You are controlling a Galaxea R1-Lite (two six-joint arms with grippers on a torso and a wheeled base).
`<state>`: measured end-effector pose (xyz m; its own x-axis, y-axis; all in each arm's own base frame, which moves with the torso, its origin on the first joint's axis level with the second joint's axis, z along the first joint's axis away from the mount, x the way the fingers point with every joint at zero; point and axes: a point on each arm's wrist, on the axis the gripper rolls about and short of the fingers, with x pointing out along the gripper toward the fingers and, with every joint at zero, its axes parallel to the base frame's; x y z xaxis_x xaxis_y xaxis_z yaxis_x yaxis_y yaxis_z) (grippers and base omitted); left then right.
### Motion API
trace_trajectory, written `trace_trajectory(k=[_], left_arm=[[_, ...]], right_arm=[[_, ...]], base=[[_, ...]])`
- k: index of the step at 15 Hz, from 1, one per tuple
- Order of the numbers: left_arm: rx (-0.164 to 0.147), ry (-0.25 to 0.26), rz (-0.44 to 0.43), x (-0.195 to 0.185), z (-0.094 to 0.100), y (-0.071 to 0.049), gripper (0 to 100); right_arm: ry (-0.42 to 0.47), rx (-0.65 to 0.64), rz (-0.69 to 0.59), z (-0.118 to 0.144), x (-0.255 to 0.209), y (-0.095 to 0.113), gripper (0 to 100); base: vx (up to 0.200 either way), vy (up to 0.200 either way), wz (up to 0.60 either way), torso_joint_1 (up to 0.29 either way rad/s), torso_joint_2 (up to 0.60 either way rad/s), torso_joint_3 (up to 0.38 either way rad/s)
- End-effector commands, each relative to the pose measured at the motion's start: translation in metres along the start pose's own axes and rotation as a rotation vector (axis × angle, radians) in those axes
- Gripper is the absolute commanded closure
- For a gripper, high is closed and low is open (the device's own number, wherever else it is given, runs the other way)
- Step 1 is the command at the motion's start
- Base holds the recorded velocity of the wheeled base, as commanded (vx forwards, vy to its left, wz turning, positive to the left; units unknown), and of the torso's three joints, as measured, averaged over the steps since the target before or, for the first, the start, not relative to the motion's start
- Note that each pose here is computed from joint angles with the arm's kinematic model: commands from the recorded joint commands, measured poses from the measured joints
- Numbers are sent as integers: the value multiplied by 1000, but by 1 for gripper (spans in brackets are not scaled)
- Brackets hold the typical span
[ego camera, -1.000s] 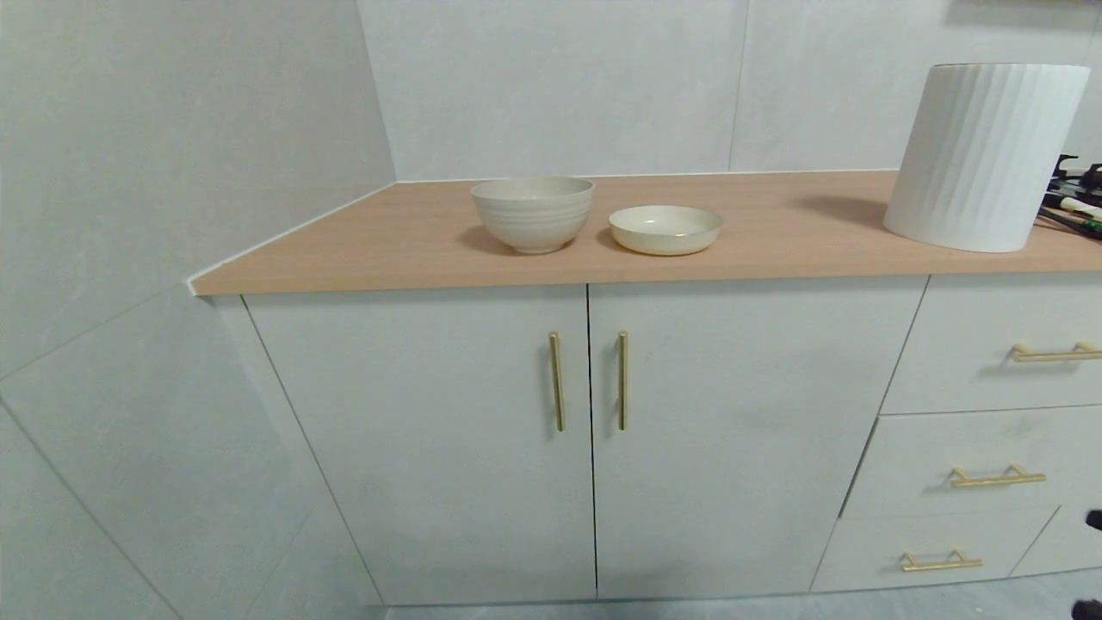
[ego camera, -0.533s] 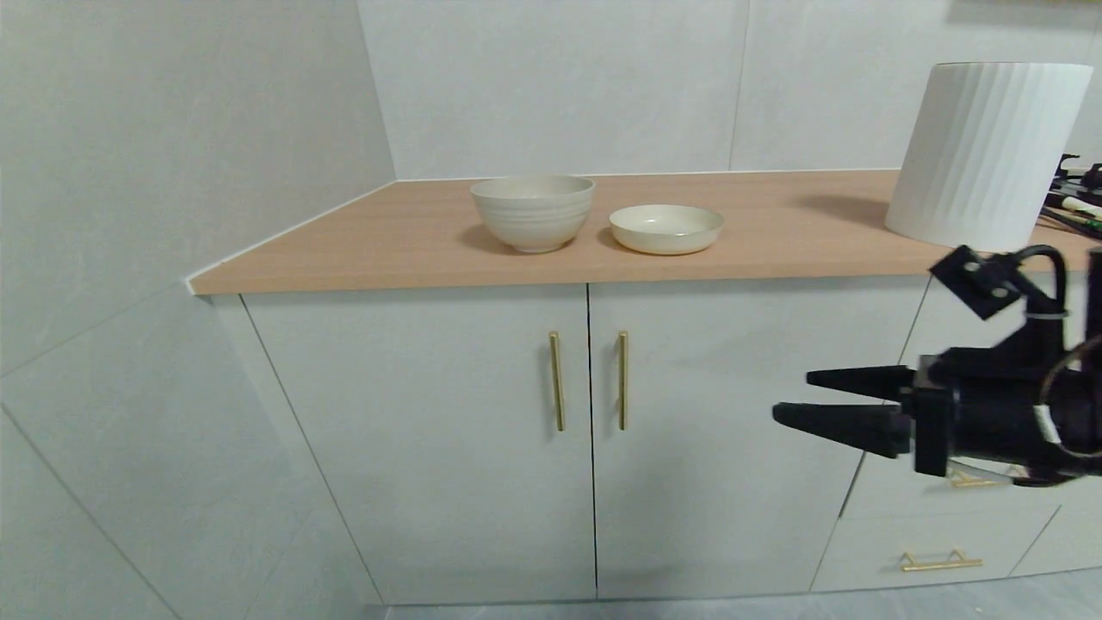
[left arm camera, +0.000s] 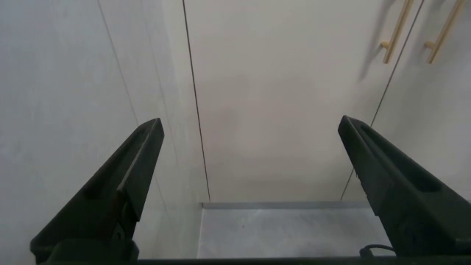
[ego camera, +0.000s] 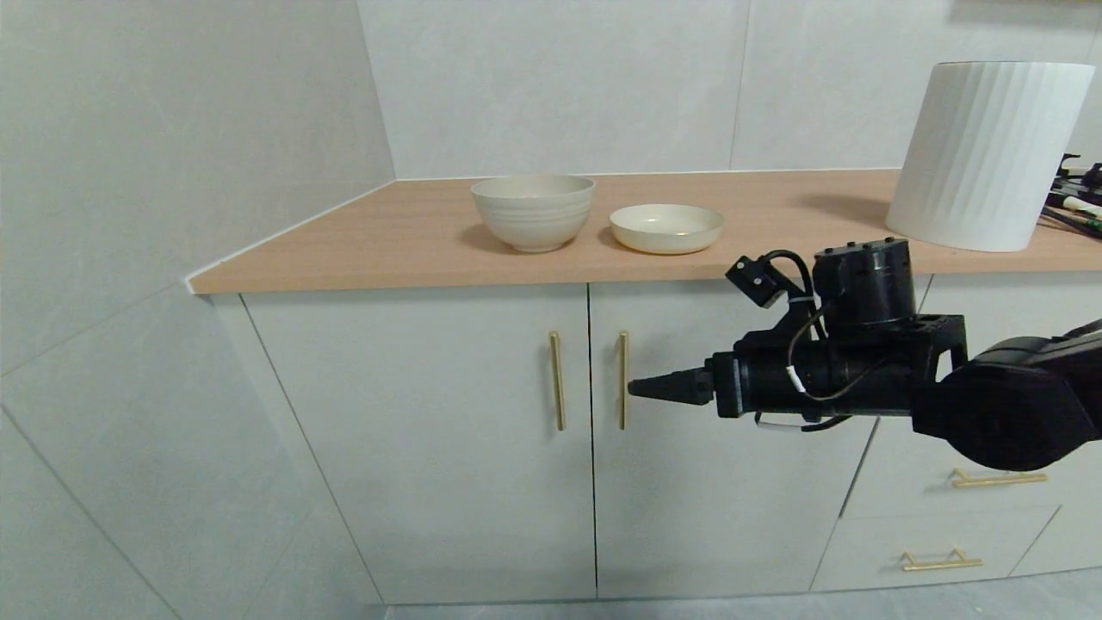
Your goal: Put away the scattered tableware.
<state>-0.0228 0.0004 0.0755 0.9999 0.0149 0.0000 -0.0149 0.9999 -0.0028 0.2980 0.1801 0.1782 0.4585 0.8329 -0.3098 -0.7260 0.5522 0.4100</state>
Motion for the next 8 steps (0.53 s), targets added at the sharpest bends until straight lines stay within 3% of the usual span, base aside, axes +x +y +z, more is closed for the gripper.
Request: trace_trajectory(k=[1,8], left_arm=[[0,2,0,0,0,0,0],[0,2,0,0,0,0,0]], right_arm=[[16,3,-12,-11,22,-8,0],[-68,32,-58,-17,55,-28,0]], base=[[0,0,0,0,0,0],[0,0,0,0,0,0]])
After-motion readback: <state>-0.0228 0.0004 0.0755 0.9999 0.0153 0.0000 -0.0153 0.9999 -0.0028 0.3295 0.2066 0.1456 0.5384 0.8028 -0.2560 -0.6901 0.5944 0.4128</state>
